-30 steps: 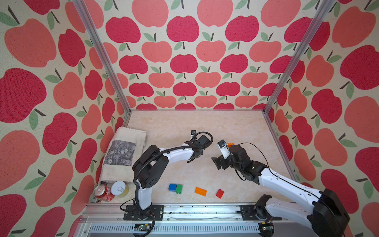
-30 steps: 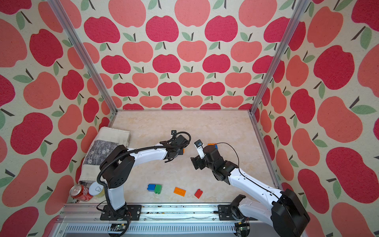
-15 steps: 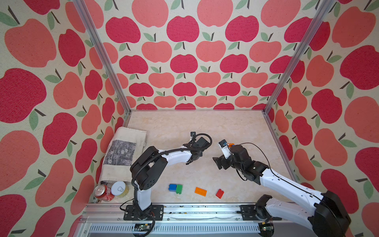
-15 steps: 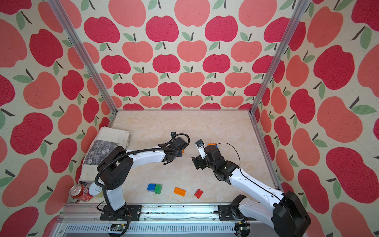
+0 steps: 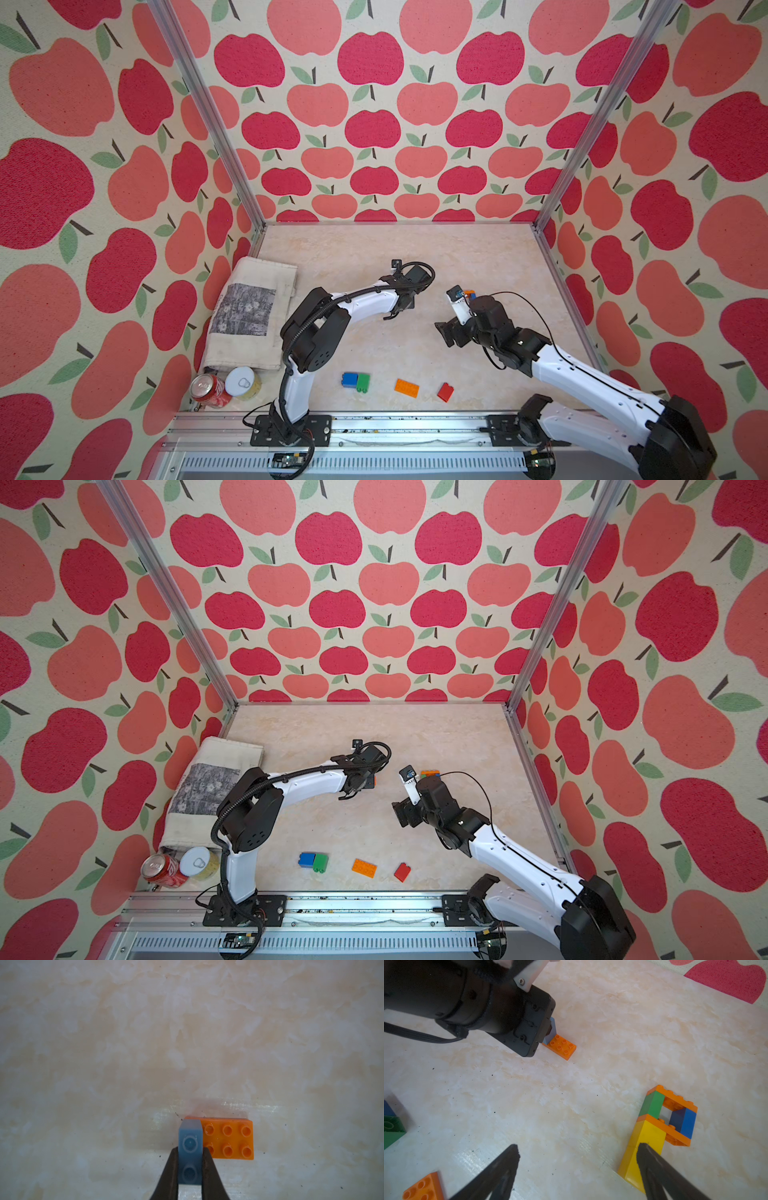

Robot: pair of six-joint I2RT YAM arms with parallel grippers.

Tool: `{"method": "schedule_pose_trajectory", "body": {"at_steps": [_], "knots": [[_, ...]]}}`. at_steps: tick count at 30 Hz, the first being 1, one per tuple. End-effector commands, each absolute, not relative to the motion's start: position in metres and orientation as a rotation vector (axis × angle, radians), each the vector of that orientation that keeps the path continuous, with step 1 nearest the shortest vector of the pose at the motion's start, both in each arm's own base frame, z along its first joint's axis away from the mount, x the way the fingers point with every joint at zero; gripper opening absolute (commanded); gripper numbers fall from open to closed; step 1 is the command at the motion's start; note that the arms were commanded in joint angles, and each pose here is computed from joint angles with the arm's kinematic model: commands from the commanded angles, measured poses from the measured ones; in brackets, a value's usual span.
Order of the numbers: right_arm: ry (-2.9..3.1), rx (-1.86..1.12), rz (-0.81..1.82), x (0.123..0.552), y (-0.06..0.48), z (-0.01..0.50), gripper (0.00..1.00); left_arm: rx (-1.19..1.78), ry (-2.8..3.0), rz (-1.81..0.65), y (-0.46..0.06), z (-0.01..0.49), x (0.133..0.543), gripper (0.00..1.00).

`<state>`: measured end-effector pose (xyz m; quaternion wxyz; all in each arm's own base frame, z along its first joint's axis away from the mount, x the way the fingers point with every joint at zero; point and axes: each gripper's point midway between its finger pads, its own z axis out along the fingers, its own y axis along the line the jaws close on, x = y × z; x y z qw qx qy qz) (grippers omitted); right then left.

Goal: Assemble the letter p with lego
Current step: Assemble the lego brick with the lego brick.

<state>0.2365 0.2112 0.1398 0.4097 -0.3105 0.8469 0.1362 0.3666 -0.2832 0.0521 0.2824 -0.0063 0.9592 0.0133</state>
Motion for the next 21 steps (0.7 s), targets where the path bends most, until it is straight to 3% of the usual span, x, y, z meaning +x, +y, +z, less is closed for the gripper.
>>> {"method": "schedule_pose_trajectory", "body": {"at_steps": [1, 6, 13, 21], "knots": [[2.201, -0.711, 0.393, 0.225, 0.203, 0.136, 0.91, 0.074, 2.880, 0.238, -0.243, -0.017, 0.303, 0.00], [2.287, -0.644, 0.512, 0.207, 0.204, 0.127, 0.88, 0.050, 2.822, 0.122, -0.252, 0.008, 0.315, 0.05], [2.461, -0.638, 0.564, 0.169, 0.207, 0.097, 0.85, 0.059, 2.773, -0.195, -0.292, 0.047, 0.330, 0.27], [2.705, -0.631, 0.546, 0.115, 0.198, 0.070, 0.82, 0.047, 2.674, -0.278, -0.290, 0.087, 0.334, 0.50]]}}
